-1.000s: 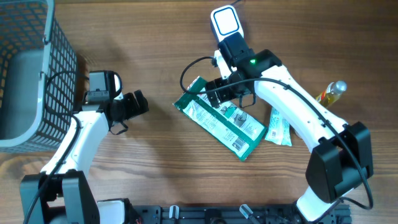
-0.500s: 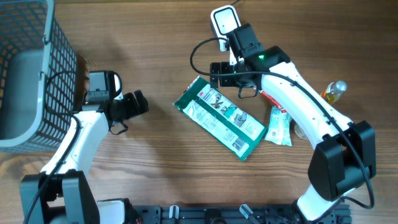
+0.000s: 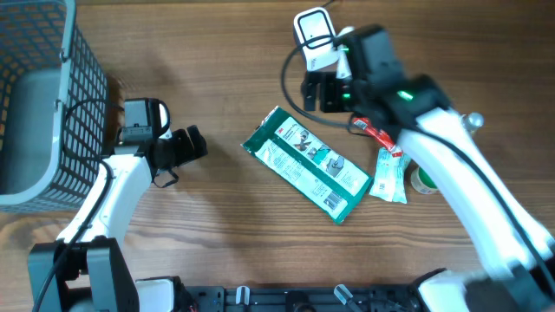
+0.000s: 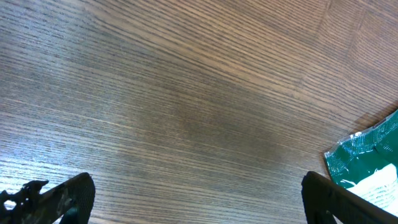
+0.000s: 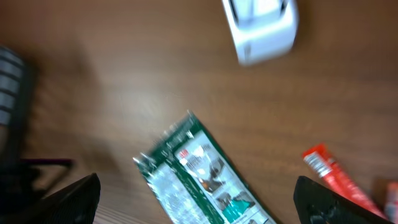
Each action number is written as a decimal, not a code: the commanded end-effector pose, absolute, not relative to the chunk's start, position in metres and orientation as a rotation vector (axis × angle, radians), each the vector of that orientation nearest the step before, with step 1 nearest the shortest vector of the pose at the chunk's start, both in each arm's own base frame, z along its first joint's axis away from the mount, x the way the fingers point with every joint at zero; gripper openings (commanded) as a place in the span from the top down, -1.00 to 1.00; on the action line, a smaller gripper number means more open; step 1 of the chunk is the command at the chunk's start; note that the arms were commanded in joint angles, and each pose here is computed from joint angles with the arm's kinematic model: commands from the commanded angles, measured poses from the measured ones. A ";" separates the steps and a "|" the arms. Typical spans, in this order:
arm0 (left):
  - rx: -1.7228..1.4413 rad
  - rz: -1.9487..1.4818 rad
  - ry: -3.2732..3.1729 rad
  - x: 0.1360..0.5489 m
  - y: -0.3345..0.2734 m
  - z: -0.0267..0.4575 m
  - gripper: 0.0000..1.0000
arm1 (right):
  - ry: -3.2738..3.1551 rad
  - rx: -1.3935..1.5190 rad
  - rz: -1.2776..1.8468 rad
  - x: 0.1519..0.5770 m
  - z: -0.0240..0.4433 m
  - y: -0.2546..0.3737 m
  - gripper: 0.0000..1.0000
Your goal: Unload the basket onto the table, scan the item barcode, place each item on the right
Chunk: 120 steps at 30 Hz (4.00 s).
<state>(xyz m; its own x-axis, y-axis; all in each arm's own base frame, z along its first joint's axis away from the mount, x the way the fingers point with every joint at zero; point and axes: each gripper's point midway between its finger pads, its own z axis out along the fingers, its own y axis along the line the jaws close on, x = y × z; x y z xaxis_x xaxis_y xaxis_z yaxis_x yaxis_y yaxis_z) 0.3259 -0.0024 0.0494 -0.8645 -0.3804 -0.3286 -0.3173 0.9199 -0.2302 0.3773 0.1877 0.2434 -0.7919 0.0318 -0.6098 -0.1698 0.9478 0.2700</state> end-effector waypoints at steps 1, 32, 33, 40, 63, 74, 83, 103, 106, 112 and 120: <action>-0.519 -0.222 2.675 0.332 0.003 0.058 -1.00 | 2.170 -0.033 0.435 0.340 0.347 0.155 -0.99; -0.519 -0.222 2.675 0.332 0.003 0.058 -1.00 | 0.996 0.018 0.117 0.189 0.358 0.011 -0.99; -0.519 -0.222 2.675 0.332 0.003 0.058 -1.00 | 1.010 0.016 0.114 0.195 0.346 0.012 -0.99; -0.519 -0.222 2.675 0.332 0.003 0.058 -1.00 | 1.151 -0.226 0.031 0.223 0.273 0.040 -0.99; -0.519 -0.222 2.676 0.332 0.003 0.058 -1.00 | 1.543 -0.226 0.072 0.244 0.178 0.037 -0.99; -0.519 -0.222 2.675 0.332 0.003 0.058 -1.00 | 1.544 -0.218 0.019 0.245 0.178 0.030 -0.99; -0.519 -0.222 2.675 0.332 0.003 0.058 -1.00 | 1.560 0.041 0.094 0.247 0.178 0.010 -0.99; -0.505 -0.227 2.637 0.331 0.002 0.074 -1.00 | 1.561 0.042 0.093 0.247 0.177 0.010 -1.00; -0.464 -0.245 2.487 0.327 0.001 0.126 -1.00 | 1.561 0.042 0.093 0.247 0.177 0.010 -0.99; -0.342 -0.283 2.020 0.287 -0.001 0.267 -1.00 | 1.561 0.042 0.093 0.247 0.177 0.010 -0.99; -0.220 -0.344 1.741 0.201 -0.017 0.322 -1.00 | 1.561 0.042 0.093 0.247 0.177 0.010 -0.99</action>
<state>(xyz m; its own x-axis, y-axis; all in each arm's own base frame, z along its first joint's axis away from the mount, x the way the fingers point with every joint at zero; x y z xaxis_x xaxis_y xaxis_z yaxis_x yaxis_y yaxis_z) 0.2261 -0.0094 0.3236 -0.2338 -0.3461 -0.9086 -0.0106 0.9353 -0.3536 0.2470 0.0139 0.1750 -0.0051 0.0679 -0.9977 -0.0547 0.9962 0.0680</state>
